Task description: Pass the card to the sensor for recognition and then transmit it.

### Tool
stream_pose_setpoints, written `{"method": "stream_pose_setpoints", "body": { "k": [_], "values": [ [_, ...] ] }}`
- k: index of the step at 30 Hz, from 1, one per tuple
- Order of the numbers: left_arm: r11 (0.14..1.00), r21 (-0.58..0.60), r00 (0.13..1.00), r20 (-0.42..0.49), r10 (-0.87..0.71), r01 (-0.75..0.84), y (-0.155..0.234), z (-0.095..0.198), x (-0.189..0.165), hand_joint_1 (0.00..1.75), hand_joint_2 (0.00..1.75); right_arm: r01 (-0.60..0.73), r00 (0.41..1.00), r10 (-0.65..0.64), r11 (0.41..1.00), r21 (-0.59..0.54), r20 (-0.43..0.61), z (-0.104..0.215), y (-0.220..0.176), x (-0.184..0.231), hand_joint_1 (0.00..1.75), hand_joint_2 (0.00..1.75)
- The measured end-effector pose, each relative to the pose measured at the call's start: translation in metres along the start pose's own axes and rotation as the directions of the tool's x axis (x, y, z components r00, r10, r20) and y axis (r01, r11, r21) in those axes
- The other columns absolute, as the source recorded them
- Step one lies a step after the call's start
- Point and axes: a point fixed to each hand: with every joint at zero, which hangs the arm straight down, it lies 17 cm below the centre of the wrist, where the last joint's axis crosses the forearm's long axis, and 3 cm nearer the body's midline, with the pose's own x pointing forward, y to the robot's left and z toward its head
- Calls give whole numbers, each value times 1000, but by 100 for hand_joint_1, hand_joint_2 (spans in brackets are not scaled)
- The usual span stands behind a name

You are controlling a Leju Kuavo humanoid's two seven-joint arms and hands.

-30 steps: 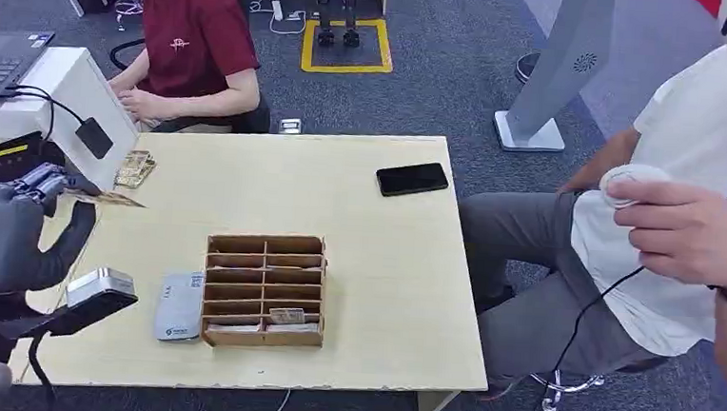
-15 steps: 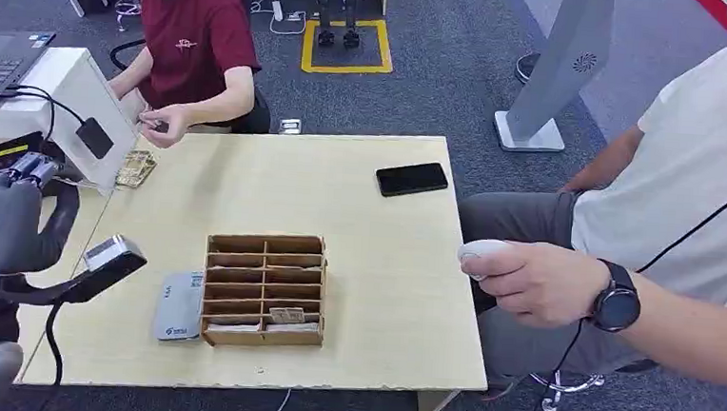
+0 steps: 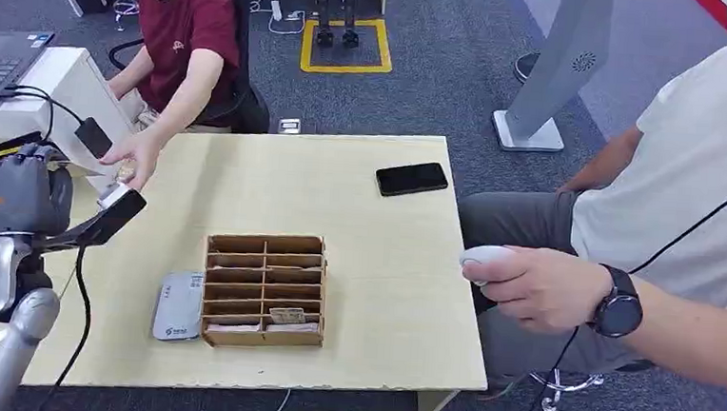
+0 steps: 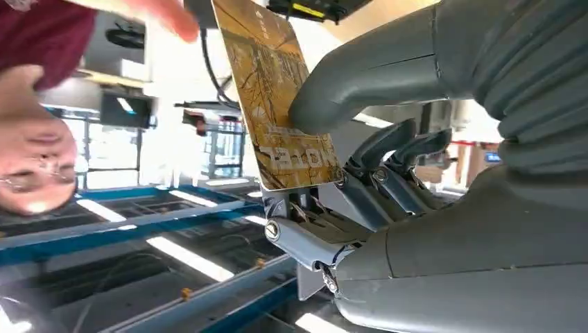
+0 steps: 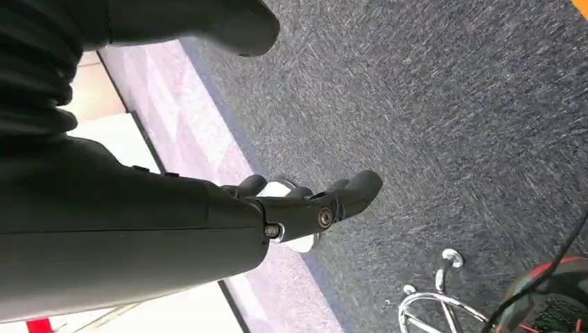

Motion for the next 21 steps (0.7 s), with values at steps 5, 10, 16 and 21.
{"method": "stream_pose_setpoints", "body": {
  "k": [5, 10, 16, 21],
  "values": [
    [1000, -29, 1000, -22, 2, -2, -12, -2, -5, 175, 175, -7, 1000, 7, 1000, -4, 5, 0, -1, 1, 0, 175],
    [999, -50, 999, -29, 14, -16, -21, 0, -5, 175, 175, -8, 1000, 8, 1000, -6, 5, 0, -1, 1, 0, 175],
    [997, -66, 999, -29, 27, -29, -27, 0, -4, 175, 175, -8, 1000, 8, 1000, -6, 5, 0, -1, 1, 0, 175],
    [997, -72, 999, -26, 37, -39, -29, 0, -3, 0, 175, -8, 1000, 8, 1000, -6, 5, 0, -1, 1, 0, 175]
  ]
}}
